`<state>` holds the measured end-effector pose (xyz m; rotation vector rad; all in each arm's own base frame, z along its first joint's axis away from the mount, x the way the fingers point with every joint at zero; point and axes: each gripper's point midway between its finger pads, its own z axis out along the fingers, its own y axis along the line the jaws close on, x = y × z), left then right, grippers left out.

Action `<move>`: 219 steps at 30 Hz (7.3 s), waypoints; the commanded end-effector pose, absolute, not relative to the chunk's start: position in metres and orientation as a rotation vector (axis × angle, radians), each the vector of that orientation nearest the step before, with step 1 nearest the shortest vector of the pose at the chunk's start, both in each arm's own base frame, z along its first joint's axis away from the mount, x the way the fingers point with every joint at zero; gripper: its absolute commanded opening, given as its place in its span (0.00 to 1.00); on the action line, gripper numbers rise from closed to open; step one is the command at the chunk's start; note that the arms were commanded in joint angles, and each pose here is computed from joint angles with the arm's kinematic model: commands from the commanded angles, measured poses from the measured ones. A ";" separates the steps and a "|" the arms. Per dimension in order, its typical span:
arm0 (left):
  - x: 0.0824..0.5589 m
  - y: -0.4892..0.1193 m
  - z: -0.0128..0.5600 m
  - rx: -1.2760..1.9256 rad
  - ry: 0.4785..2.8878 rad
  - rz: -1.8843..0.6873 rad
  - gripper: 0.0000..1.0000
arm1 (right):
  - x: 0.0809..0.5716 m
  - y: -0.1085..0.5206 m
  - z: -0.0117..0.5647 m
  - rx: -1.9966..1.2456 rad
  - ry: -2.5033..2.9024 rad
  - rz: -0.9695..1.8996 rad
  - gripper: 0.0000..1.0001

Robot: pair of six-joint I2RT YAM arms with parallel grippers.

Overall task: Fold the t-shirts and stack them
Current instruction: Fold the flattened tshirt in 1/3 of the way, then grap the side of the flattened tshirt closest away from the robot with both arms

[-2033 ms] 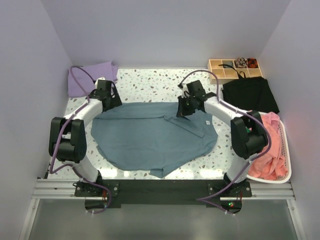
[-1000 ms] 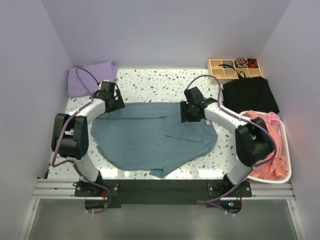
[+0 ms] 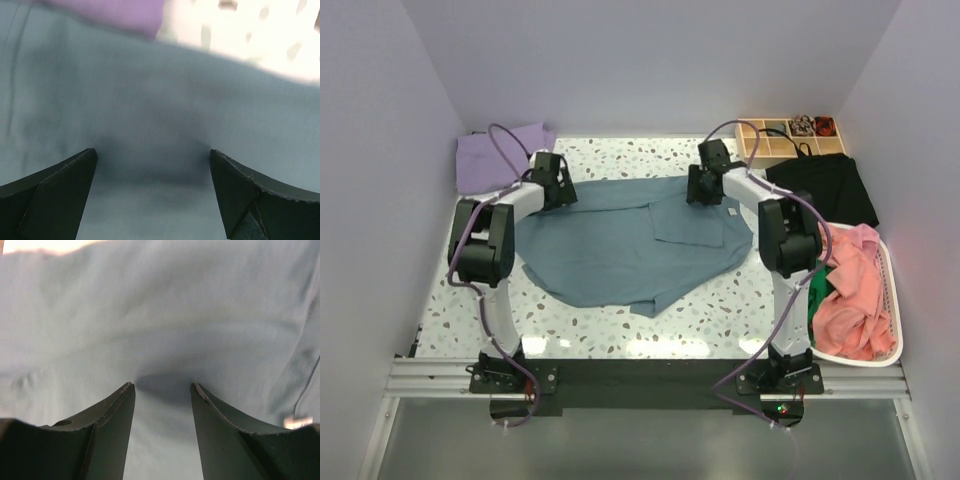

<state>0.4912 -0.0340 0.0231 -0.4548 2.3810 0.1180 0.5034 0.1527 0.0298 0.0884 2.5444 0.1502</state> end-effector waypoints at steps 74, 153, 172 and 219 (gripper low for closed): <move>0.252 0.010 0.025 -1.303 2.022 0.051 0.49 | 0.360 0.233 0.082 -0.392 2.559 0.510 0.54; 0.199 0.013 0.101 -1.221 2.131 0.076 0.00 | 0.266 0.208 0.083 -0.307 2.706 0.590 0.54; 0.207 0.012 0.109 -1.165 2.145 0.071 0.58 | 0.205 0.190 0.035 -0.190 2.792 0.360 0.55; 0.377 -0.040 0.051 -0.664 2.166 -0.225 0.85 | 0.278 0.202 0.075 -0.095 2.582 0.568 0.03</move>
